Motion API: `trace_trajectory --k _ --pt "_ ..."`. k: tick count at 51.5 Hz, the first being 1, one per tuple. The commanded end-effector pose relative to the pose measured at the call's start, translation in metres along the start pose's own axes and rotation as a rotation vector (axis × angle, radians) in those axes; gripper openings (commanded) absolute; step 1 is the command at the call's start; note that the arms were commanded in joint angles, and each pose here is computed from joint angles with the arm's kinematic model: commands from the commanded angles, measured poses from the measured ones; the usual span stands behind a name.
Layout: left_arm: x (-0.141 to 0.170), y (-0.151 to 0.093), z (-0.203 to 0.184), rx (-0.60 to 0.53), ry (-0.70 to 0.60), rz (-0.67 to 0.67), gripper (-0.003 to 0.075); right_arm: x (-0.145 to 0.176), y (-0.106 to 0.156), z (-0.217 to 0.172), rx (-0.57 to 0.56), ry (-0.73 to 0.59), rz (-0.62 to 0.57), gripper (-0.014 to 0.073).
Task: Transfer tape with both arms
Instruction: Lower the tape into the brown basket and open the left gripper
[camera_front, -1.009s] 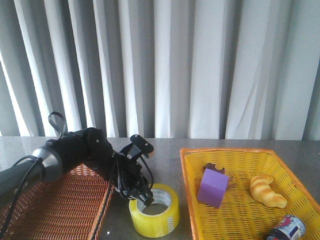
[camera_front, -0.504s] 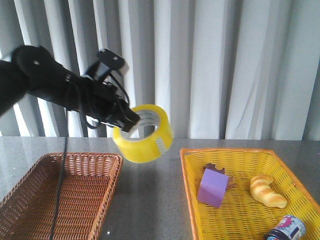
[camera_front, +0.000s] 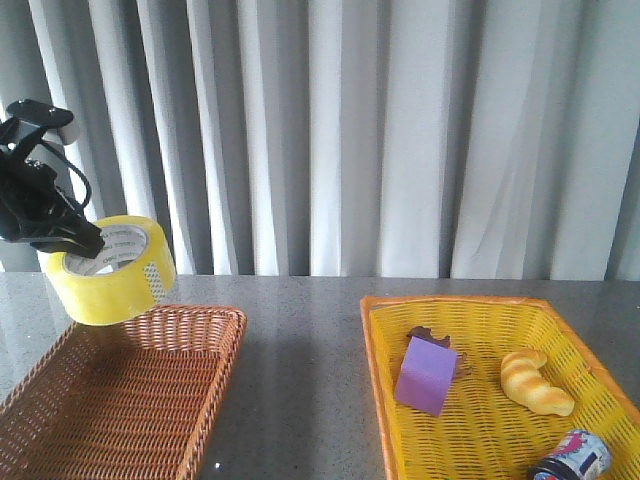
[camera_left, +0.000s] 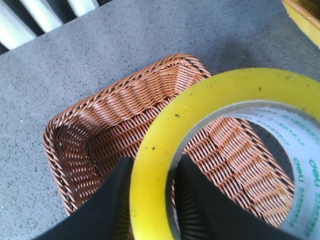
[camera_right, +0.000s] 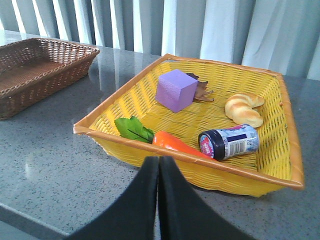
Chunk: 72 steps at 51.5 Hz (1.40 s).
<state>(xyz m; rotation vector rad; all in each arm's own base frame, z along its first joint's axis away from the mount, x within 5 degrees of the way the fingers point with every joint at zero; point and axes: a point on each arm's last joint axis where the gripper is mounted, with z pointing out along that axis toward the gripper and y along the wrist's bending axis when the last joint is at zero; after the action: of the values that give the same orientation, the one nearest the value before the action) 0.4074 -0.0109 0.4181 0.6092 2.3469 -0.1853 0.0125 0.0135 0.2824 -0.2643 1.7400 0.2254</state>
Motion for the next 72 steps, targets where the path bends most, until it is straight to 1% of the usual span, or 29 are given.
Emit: trace_trajectory --k 1,7,19,27,34,38,43,58,62,66,72 --pt "-0.007 0.002 -0.007 -0.028 -0.052 -0.055 -0.0007 -0.014 0.0 0.0 0.001 -0.073 0.019 -0.0005" --pt "0.003 0.017 0.027 -0.056 0.04 -0.11 -0.0007 -0.014 0.001 0.0 -0.007 -0.074 0.03 -0.0005" --pt "0.02 0.031 0.083 -0.021 0.148 -0.171 -0.0006 -0.014 0.001 0.0 -0.008 -0.076 0.031 -0.0005" --pt "0.028 0.035 0.106 -0.009 0.191 -0.227 -0.0004 -0.014 0.001 0.0 -0.009 -0.076 0.033 -0.0005" --pt "0.03 0.036 0.112 0.002 0.199 -0.235 0.0011 -0.014 0.001 0.0 -0.01 -0.076 0.034 -0.0005" --pt "0.03 0.036 0.112 0.002 0.199 -0.235 0.0038 -0.014 0.001 0.0 -0.01 -0.076 0.034 -0.0005" --pt "0.03 0.036 0.112 0.001 0.199 -0.237 0.009 -0.014 0.001 0.0 -0.01 -0.076 0.034 -0.0005" --pt "0.029 0.035 0.112 0.006 0.194 -0.279 0.0312 -0.014 0.001 0.0 -0.012 -0.076 0.037 -0.0005" --pt "0.029 0.035 0.112 0.005 0.195 -0.286 0.0354 -0.014 0.001 0.0 -0.012 -0.076 0.037 -0.0005" --pt "0.029 0.035 0.111 0.005 0.193 -0.287 0.0372 -0.014 0.001 0.0 -0.012 -0.077 0.037 -0.0005" --pt "0.026 0.033 0.104 -0.001 0.179 -0.326 0.036 -0.014 0.001 0.0 -0.012 -0.077 0.037 -0.0005"
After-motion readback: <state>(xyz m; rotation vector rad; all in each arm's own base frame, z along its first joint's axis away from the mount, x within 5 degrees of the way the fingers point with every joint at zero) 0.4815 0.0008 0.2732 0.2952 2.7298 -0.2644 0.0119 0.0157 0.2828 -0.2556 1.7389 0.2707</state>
